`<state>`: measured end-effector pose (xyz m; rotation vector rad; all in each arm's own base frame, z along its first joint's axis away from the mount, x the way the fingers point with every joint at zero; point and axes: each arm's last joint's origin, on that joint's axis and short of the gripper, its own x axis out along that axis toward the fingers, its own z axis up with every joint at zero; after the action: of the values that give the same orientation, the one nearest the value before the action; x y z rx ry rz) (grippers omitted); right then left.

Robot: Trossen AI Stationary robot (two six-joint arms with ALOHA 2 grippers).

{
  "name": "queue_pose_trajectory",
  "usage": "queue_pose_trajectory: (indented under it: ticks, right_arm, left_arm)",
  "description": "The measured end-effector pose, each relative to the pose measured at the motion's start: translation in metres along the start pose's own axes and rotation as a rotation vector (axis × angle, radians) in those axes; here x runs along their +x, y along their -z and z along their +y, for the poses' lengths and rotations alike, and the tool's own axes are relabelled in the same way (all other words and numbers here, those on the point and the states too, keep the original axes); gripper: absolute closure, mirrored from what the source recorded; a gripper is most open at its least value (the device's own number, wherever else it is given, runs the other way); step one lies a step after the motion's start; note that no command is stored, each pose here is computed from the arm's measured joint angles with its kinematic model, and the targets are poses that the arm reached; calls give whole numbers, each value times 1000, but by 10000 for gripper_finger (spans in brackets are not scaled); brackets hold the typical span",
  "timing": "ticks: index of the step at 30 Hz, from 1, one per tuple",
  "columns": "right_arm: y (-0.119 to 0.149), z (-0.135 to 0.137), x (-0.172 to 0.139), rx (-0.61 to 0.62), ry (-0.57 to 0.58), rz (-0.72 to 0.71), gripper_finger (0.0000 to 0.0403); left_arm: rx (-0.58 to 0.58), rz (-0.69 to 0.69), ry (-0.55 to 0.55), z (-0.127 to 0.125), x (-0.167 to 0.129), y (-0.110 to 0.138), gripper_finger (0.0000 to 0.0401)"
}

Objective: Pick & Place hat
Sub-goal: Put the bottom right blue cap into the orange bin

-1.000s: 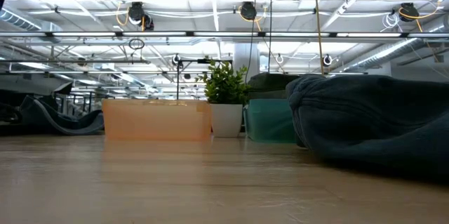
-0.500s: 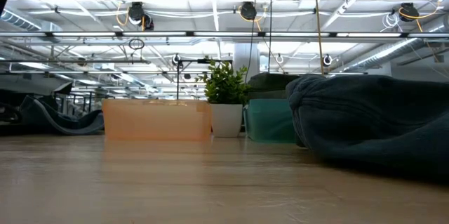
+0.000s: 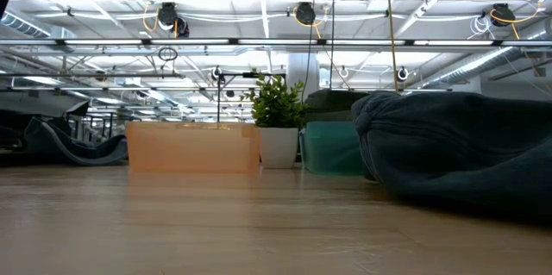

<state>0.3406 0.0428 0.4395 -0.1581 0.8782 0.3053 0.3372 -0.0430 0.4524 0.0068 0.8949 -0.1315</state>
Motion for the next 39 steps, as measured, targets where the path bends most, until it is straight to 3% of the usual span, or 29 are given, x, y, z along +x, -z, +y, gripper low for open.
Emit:
queue_pose_trajectory:
  ticks: [5, 7, 15, 21, 29, 35, 39]
  right_arm:
    - [0, 0, 0, -2, 1, -5, 403]
    - [-1, 0, 0, -8, -1, -8, 403]
    - [-3, 0, 0, -54, 5, -28, 395]
    - [-1, 0, -8, 14, 14, -41, 339]
    - [10, 10, -50, 56, 7, -89, 249]
    - [19, 16, -81, 92, 9, -152, 227]
    - [24, 18, -96, 88, 13, -180, 225]
  left_arm:
    - [0, 3, 82, -1, 0, 0, 371]
    - [-13, 4, 129, 0, 0, 0, 389]
    - [-14, 6, 133, 1, -1, 0, 396]
    - [-1, 50, 72, 2, -8, 8, 398]
    - [119, 71, 19, 7, -30, 18, 399]
    - [251, 56, -34, 12, -57, 29, 399]
    - [266, 17, -77, 16, -77, 35, 399]
